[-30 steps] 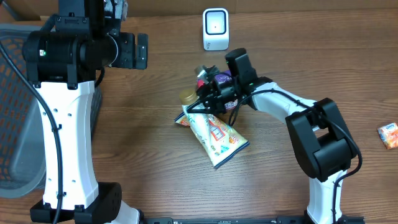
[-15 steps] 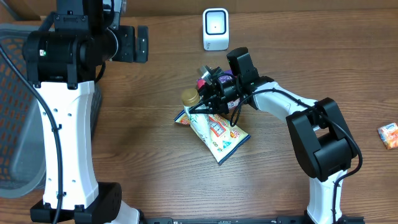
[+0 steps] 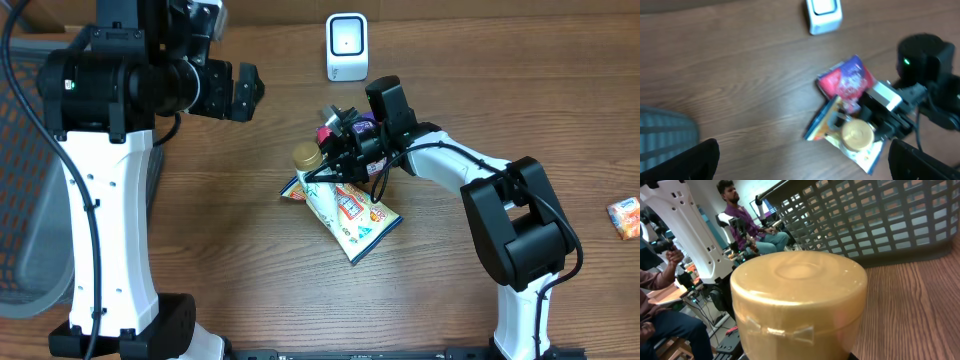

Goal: Scan the item barcode

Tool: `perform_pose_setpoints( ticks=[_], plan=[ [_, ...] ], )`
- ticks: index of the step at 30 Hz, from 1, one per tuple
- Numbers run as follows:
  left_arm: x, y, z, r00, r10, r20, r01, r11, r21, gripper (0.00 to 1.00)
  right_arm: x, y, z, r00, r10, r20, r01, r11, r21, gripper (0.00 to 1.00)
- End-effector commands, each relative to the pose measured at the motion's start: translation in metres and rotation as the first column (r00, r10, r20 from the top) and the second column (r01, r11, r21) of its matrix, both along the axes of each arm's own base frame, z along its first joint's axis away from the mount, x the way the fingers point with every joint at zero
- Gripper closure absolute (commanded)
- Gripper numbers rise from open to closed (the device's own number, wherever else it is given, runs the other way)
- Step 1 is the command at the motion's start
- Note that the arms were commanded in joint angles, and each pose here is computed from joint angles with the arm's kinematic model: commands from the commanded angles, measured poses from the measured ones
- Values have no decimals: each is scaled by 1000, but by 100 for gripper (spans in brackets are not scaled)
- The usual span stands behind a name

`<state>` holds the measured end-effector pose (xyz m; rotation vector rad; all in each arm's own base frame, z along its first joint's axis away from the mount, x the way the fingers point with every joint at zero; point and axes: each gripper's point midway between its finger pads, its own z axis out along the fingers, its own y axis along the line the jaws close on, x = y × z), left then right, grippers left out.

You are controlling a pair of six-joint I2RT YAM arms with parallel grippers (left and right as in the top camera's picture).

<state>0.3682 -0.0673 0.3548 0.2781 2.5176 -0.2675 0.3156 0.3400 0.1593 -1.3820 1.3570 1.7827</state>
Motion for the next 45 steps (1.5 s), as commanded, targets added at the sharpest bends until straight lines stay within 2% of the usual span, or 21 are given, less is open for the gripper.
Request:
perform_pose_setpoints(
  ticks=[1, 7, 10, 14, 18, 25, 28, 30, 32, 35, 38, 42, 43, 44, 45],
  plan=[
    [-1, -15, -22, 994, -92, -61, 89, 995, -53, 0, 4, -8, 3, 1000, 8, 3, -8, 1000, 30, 82],
    [4, -37, -81, 969, -192, -154, 168, 973, -158, 0, 9, -13, 3, 1000, -6, 4, 6, 1000, 31, 81],
    [3, -44, -119, 956, -214, -198, 174, 964, -203, 0, 12, -16, 3, 1000, -16, 3, 15, 999, 30, 75],
    [-8, -47, -171, 937, -226, -267, 163, 957, -238, 0, 18, -22, 3, 999, -36, -25, 36, 999, 17, 58],
    [-22, -55, -207, 917, -257, -307, 163, 940, -301, 0, 30, -33, 1, 996, -77, -38, 77, 997, 4, 56],
    [-28, -71, -217, 906, -313, -286, 199, 909, -365, 0, 44, -48, -5, 987, -144, -71, 142, 989, -36, 59],
    [-23, -72, -214, 914, -317, -254, 218, 910, -353, 0, 45, -51, -6, 982, -152, -113, 147, 988, -55, 43],
    [-17, -70, -208, 924, -313, -219, 225, 909, -350, 0, 46, -51, -7, 971, -162, -174, 148, 985, -89, 43],
    [-10, -67, -194, 940, -305, -156, 237, 907, -347, 0, 50, -50, -16, 944, -220, -246, 180, 968, -173, 47],
    [-5, -56, -174, 957, -276, -83, 235, 915, -328, 0, 54, -50, -30, 913, -311, -263, 234, 929, -286, 48],
    [-6, -36, -151, 975, -220, -18, 205, 935, -288, 0, 55, -57, -42, 860, -457, -229, 312, 824, -473, 47],
    [-12, -19, -136, 986, -167, 8, 164, 952, -257, 0, 46, -77, -37, 804, -576, -145, 370, 676, -637, 31],
    [-17, -13, -135, 989, -150, -7, 144, 958, -247, 0, 34, -86, -27, 789, -600, -133, 366, 634, -681, 22],
    [-20, -11, -136, 989, -144, -19, 135, 959, -247, 0, 23, -93, -16, 780, -614, -122, 365, 604, -708, 9],
    [-21, -10, -137, 990, -142, -23, 132, 960, -248, 0, 17, -98, -9, 775, -623, -110, 369, 586, -721, 2]
  ],
)
